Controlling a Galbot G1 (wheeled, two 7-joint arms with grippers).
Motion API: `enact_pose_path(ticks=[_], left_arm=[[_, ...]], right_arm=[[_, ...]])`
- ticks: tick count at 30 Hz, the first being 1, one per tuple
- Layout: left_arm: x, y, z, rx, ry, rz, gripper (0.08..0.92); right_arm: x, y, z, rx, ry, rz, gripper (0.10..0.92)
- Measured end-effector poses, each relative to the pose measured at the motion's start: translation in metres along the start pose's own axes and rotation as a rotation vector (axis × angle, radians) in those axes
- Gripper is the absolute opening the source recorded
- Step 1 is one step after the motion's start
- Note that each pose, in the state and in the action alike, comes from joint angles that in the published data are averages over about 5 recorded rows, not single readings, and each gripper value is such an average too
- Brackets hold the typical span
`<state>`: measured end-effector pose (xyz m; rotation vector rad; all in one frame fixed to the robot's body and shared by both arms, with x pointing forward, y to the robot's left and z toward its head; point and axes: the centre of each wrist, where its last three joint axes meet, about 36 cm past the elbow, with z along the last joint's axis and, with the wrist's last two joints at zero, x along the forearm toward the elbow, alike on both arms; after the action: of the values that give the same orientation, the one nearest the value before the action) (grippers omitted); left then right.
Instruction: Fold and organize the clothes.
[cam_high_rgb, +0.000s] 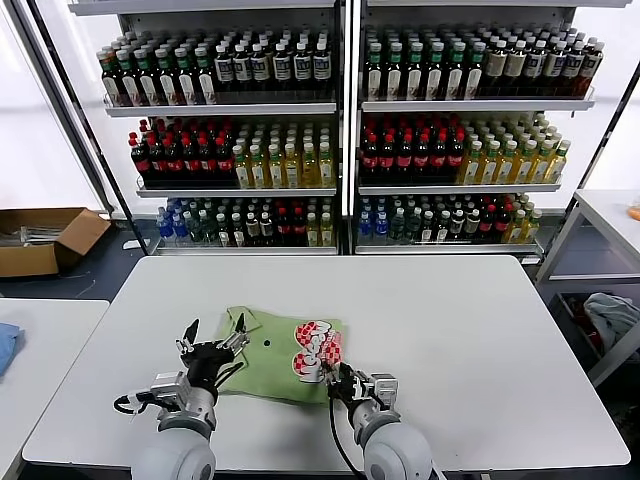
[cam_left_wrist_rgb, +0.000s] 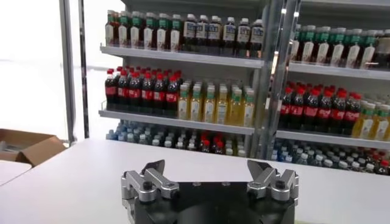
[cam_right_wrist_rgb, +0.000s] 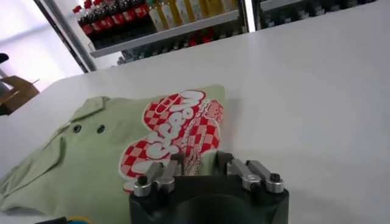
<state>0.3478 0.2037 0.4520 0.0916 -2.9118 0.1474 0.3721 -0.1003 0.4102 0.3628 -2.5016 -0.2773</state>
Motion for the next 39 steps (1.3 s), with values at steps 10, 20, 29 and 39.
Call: enact_pose_path(ticks=[10,20,29,39], left_arm=[[0.007,0.002,-0.001,0.008,0.001,-0.011,0.823],[0.016,0.0,-0.001,0.016,0.004,-0.012,0.823],[0.021,-0.008,0.0,0.032,0.005,0.003,0.823],[0.022,-0.017,0.006,0.036,0.017,0.014,0.823]], right_arm=[[0.001,-0.004,0.005,0.025,0.002,0.021,0.111],[0.012,-0.024,-0.001,0.057,-0.026,0.061,0.106],[0.029,-0.074,-0.013,0.137,-0.056,0.176,0.106],[0.051,-0.1,-0.015,0.195,-0.093,0.252,0.318]])
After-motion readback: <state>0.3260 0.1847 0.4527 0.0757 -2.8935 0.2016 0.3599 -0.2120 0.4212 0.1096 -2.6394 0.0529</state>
